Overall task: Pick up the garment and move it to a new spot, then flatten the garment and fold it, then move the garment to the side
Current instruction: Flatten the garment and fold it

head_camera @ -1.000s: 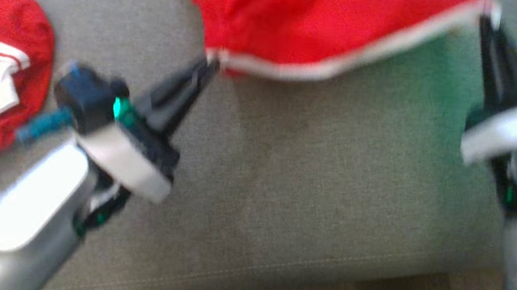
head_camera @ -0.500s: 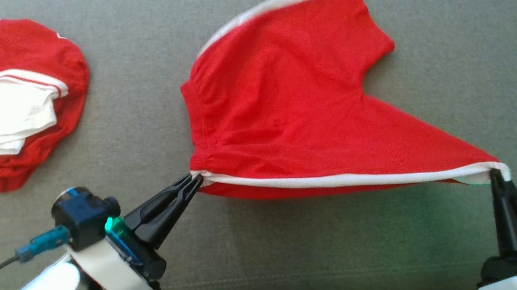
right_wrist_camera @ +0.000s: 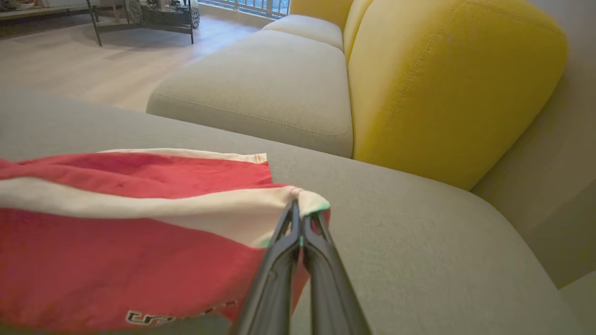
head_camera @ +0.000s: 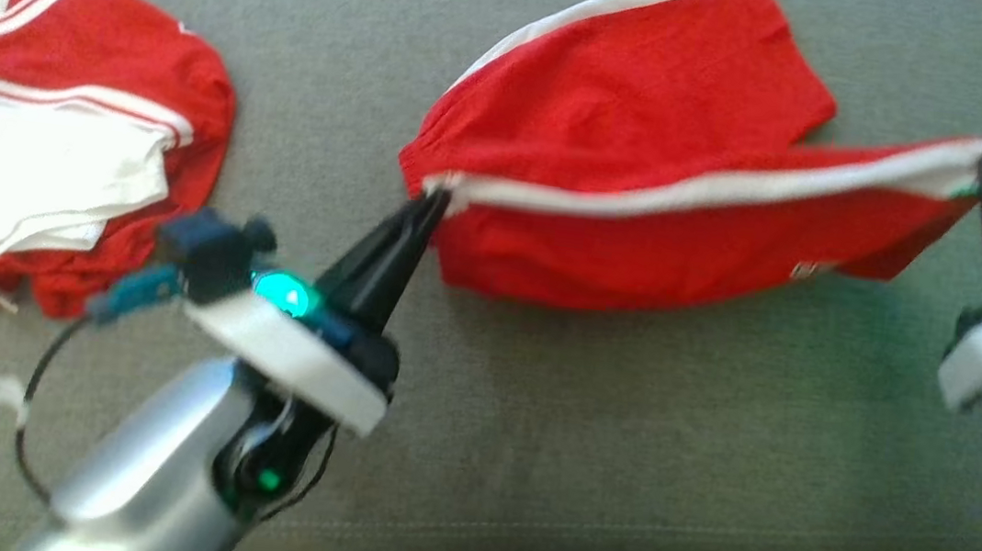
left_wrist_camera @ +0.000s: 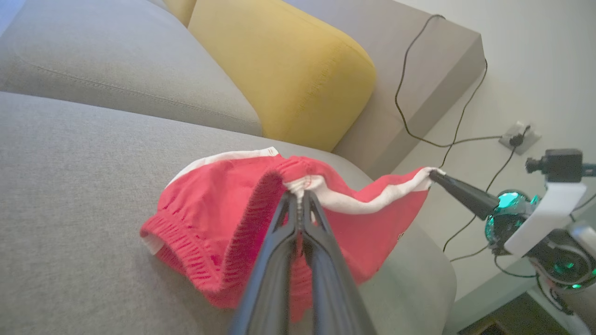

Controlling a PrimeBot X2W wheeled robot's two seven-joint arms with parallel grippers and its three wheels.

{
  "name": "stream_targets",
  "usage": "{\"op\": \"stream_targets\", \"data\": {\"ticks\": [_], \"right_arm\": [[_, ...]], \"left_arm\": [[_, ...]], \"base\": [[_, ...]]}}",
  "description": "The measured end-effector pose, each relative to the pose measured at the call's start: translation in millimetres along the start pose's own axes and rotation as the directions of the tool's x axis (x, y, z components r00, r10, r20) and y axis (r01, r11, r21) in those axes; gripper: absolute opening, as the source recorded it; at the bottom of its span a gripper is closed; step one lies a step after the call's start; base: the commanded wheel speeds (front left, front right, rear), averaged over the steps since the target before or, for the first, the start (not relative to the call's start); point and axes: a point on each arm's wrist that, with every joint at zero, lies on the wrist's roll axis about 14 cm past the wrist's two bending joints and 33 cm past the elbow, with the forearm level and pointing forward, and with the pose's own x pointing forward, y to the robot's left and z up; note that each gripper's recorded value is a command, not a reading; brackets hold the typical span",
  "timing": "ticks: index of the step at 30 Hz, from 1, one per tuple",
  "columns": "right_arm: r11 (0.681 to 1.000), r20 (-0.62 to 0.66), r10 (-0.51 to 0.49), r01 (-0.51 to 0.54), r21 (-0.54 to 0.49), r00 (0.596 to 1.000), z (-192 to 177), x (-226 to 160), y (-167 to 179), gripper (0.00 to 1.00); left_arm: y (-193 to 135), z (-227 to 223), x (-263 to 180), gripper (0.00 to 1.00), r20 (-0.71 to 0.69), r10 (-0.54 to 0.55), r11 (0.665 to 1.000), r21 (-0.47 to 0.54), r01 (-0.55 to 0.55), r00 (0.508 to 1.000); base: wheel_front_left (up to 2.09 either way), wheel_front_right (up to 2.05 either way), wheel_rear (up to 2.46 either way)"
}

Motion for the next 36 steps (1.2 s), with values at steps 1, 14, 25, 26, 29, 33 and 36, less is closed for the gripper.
{"op": "stream_targets", "data": {"ticks": [1,14,25,26,29,33,36], "right_arm": [[1.000,-0.012,0.001,-0.001,-0.016,1.000,-1.2,10.1,0.4,0.00],[0.989,-0.095,0.110,-0.118,-0.092,0.989,-14.9,123.1,38.3,0.00],[0.966,-0.119,0.198,-0.215,-0.144,0.973,-28.7,187.4,77.9,0.00],[0.965,-0.126,0.203,-0.221,-0.144,0.971,-31.8,190.1,80.3,0.00],[0.961,-0.136,0.217,-0.236,-0.145,0.967,-38.8,195.3,86.5,0.10],[0.961,-0.119,0.222,-0.238,-0.139,0.968,-38.4,197.5,86.8,1.00],[0.971,-0.088,0.219,-0.226,-0.078,0.972,-32.6,194.3,85.4,1.00]], "left_arm": [[3.8,1.4,5.6,0.00,0.004,0.012,1.000,-0.027,-0.012,1.000],[74.2,-14.7,42.8,0.00,-0.069,0.209,0.939,-0.265,-0.220,0.975],[123.1,-17.5,53.1,0.00,-0.056,0.320,0.909,-0.262,-0.323,0.946],[124.6,-19.5,53.2,0.00,-0.061,0.323,0.908,-0.260,-0.327,0.945],[129.0,-18.8,54.7,0.24,-0.055,0.332,0.908,-0.252,-0.335,0.942],[128.9,-18.5,56.2,1.00,-0.052,0.330,0.912,-0.242,-0.333,0.942],[127.2,-15.3,54.9,1.00,-0.039,0.331,0.915,-0.229,-0.331,0.943]], "base": [[0.00,0.00,0.00],[0.00,0.00,0.00],[0.00,0.00,0.00],[0.00,0.00,0.00],[0.00,0.00,0.00],[0.00,0.00,0.00],[0.00,0.00,0.00]]}}
